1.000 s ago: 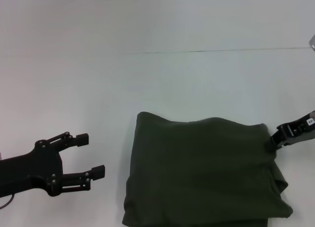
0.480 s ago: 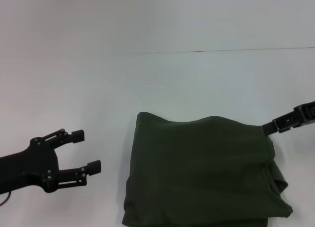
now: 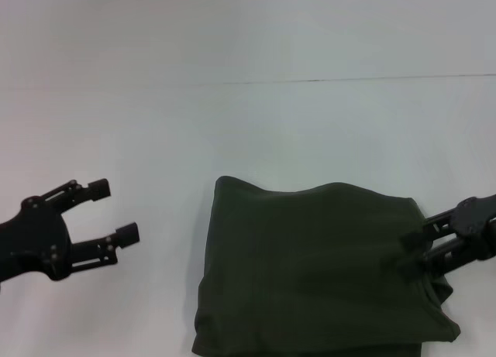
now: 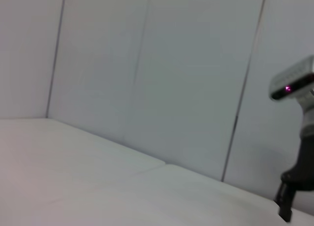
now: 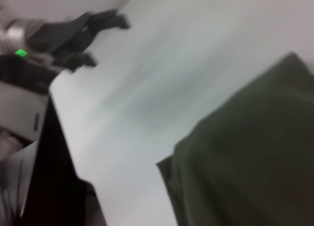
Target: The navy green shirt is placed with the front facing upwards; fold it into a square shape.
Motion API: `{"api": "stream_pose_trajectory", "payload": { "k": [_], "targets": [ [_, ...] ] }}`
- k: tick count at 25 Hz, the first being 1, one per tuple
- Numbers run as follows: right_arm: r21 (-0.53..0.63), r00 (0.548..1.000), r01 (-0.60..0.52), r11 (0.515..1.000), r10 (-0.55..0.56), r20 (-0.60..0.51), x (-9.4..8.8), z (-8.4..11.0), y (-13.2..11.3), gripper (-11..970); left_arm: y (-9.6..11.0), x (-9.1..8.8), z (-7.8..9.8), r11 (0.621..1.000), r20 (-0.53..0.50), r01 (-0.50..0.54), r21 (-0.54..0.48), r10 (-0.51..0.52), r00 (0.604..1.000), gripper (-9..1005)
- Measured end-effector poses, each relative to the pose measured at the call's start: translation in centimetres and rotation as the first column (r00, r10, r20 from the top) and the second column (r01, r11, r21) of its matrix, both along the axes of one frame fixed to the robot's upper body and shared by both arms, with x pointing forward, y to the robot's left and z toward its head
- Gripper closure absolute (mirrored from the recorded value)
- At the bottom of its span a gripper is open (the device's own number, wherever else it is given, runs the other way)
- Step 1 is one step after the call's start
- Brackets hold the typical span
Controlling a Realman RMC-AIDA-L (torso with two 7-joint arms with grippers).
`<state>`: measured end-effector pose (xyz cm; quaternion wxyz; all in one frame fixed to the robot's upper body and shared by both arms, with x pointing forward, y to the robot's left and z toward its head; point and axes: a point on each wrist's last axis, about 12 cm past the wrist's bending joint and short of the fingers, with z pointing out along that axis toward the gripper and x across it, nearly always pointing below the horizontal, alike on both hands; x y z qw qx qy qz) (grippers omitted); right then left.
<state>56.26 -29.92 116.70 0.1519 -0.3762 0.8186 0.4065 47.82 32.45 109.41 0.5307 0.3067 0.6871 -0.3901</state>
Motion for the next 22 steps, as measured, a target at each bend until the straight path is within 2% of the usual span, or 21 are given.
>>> {"api": "stream_pose_trajectory", "payload": {
  "k": [4,10,16,22],
  "targets": [
    [-0.002,0.996,-0.06,0.998,0.06,0.06,-0.4,-0.9,0.4,119,0.3,0.1,0.1,0.999,-0.04,-0.03,-0.027,0.029,0.999,48],
    [-0.039,0.995,-0.082,0.996,0.085,0.06,-1.1,-1.8,0.1,126,0.6,0.4,0.2,0.996,-0.116,-0.069,-0.064,0.061,0.991,48],
    [-0.08,0.993,-0.092,0.993,0.097,0.06,-1.1,-2.0,-0.2,138,0.5,0.8,-0.4,0.993,-0.122,-0.109,-0.041,0.103,0.987,48],
    [-0.114,0.993,-0.109,0.987,0.114,0.032,-1.2,-2.8,0.6,149,0.3,1.0,-1.0,0.992,-0.115,-0.123,-0.023,0.12,0.986,47]
  ]
}}
